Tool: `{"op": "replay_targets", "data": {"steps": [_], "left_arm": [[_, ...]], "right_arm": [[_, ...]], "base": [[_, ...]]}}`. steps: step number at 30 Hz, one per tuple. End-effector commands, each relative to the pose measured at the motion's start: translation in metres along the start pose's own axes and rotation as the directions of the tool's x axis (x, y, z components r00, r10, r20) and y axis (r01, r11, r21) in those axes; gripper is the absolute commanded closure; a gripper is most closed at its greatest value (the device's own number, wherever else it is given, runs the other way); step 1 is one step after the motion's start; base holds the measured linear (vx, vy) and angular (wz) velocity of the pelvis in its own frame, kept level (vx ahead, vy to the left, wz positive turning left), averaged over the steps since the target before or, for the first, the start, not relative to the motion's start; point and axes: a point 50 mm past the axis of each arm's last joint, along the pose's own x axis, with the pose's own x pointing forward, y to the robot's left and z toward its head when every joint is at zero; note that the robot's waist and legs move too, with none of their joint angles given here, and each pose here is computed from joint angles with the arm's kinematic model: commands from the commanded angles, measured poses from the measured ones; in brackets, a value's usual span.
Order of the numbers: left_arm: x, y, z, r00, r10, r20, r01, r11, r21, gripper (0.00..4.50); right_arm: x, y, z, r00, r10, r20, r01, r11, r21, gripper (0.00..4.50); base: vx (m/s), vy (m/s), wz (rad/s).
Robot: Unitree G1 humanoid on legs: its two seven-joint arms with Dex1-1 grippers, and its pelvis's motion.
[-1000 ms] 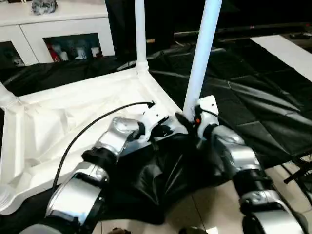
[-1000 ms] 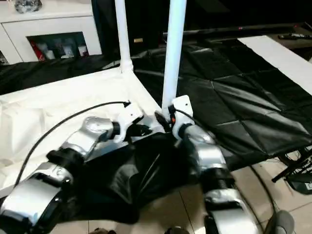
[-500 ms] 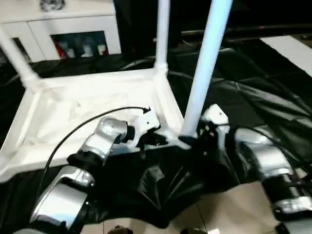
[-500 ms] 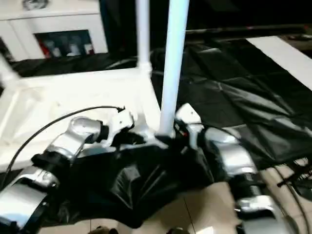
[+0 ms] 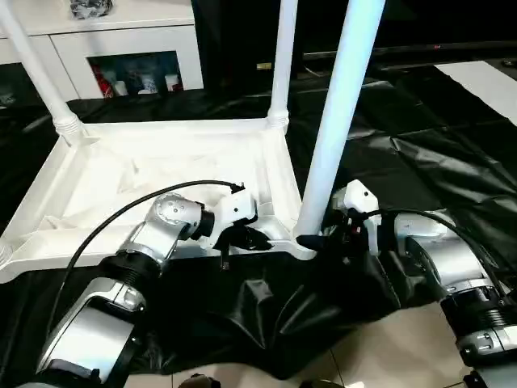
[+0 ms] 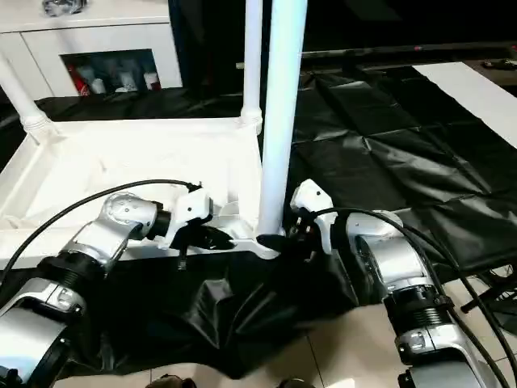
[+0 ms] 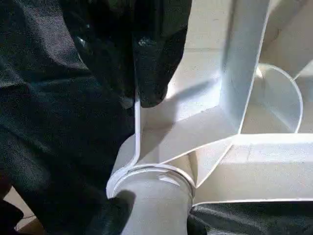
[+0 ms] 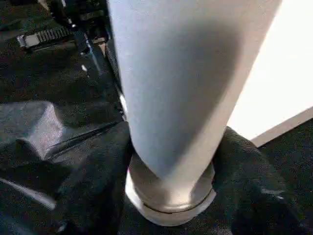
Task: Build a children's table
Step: Rotate leg to tighten
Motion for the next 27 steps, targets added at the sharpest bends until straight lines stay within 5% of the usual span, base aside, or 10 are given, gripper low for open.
{"op": "replay_targets", "data": {"steps": [1, 5, 14, 18, 19, 20, 23, 27], "left_arm": [[0.007, 0.009, 0.018, 0.995, 0.097, 0.039, -0.098, 0.995, 0.025, 4.50], [0.016, 0.022, 0.025, 0.968, 0.249, 0.036, -0.247, 0.968, -0.049, 4.50], [0.038, 0.035, 0.046, 0.879, 0.474, 0.041, -0.460, 0.869, -0.184, 4.50], [0.046, 0.030, 0.052, 0.899, 0.431, 0.074, -0.417, 0.897, -0.148, 4.50], [0.047, 0.028, 0.052, 0.909, 0.409, 0.082, -0.398, 0.909, -0.123, 4.50], [0.047, 0.026, 0.050, 0.915, 0.396, 0.078, -0.387, 0.916, -0.107, 4.50], [0.046, 0.025, 0.046, 0.918, 0.391, 0.071, -0.384, 0.918, -0.096, 4.50], [0.041, 0.026, 0.040, 0.918, 0.392, 0.057, -0.387, 0.919, -0.072, 4.50]], "right_arm": [[0.027, 0.014, -0.005, 0.999, 0.042, 0.015, -0.042, 0.998, 0.041, 2.38], [0.042, 0.000, -0.010, 0.974, -0.227, 0.004, 0.224, 0.963, 0.152, 2.49], [0.081, -0.002, 0.000, 0.870, -0.492, 0.012, 0.461, 0.824, 0.329, 2.52], [0.093, 0.001, 0.009, 0.867, -0.496, 0.038, 0.464, 0.834, 0.298, 2.52], [0.094, 0.001, 0.011, 0.870, -0.490, 0.054, 0.452, 0.837, 0.309, 1.82], [0.093, 0.001, 0.013, 0.877, -0.475, 0.069, 0.433, 0.844, 0.316, 1.82], [0.089, 0.000, 0.013, 0.885, -0.460, 0.071, 0.421, 0.856, 0.302, 1.55], [0.068, -0.006, 0.007, 0.891, -0.451, 0.052, 0.436, 0.882, 0.180, 1.33]], "base": [[0.000, 0.000, 0.00], [0.000, 0.000, 0.00], [0.000, 0.000, 0.00], [0.000, 0.000, 0.00], [0.000, 0.000, 0.00], [0.000, 0.000, 0.00], [0.000, 0.000, 0.00], [0.000, 0.000, 0.00]]}}
